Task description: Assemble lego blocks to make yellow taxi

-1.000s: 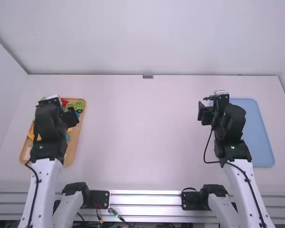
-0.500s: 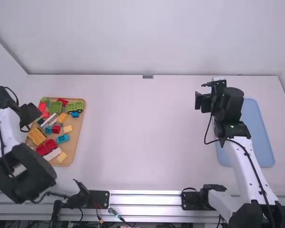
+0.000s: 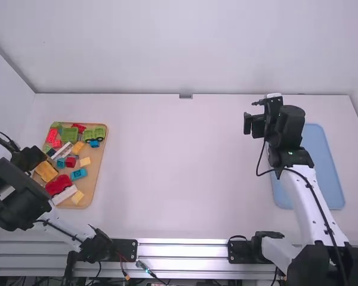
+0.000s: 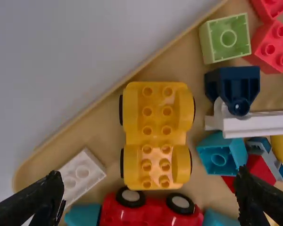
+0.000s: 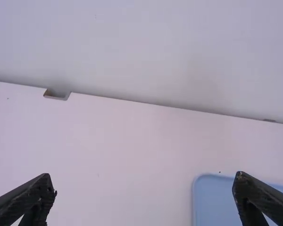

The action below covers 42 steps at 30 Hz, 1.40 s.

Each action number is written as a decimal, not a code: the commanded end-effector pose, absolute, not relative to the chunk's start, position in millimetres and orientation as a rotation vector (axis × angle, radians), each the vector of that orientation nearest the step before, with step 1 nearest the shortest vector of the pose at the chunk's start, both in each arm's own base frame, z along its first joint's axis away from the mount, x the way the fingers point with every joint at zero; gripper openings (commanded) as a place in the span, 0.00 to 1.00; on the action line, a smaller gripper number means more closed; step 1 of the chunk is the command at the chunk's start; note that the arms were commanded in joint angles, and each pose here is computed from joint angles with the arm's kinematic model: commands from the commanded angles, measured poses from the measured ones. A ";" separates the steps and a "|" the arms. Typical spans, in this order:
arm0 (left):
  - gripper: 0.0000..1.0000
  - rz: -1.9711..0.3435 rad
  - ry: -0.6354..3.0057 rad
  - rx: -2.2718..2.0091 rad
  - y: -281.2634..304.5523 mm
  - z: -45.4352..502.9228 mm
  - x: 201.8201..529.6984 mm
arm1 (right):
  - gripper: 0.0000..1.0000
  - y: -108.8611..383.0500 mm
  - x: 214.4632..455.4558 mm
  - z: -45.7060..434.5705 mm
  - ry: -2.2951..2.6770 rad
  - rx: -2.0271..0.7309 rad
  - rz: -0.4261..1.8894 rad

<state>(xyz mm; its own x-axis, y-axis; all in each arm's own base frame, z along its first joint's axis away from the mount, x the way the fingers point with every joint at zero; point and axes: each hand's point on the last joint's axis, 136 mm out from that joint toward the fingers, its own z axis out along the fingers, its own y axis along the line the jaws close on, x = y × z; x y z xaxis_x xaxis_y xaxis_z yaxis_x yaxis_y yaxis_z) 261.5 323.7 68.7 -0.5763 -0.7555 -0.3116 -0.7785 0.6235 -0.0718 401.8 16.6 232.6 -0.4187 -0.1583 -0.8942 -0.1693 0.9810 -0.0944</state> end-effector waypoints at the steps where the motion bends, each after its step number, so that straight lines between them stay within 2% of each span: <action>1: 0.93 0.088 2.605 -1.136 313.0 59.2 260.0 | 0.99 16.2 407.7 251.0 1.972 -0.228 0.011; 6: 0.93 0.093 2.612 -1.128 312.4 49.3 254.9 | 0.99 16.4 407.8 251.1 1.971 -0.228 0.011; 11: 0.86 0.087 2.632 -1.099 307.7 45.1 255.6 | 0.99 16.2 407.7 251.0 1.972 -0.227 0.011; 21: 0.91 0.064 2.673 -1.095 306.5 27.2 254.3 | 0.99 16.2 407.5 250.4 1.975 -0.220 0.016; 25: 0.87 0.039 2.700 -1.110 304.6 12.1 252.8 | 0.99 16.2 407.6 250.7 1.974 -0.221 0.016; 42: 0.79 0.049 2.696 -1.060 306.0 -10.9 274.4 | 0.99 17.0 407.3 250.2 1.976 -0.223 0.020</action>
<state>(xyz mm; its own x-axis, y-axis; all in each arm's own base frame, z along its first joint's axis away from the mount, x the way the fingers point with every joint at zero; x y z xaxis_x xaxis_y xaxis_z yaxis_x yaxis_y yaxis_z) 272.9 316.4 -1.3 -0.6918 -0.6714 -0.2658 -0.6868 0.7255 -0.0450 401.8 16.7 232.6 -0.4199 -0.1530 -0.8946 -0.1677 0.9818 -0.0892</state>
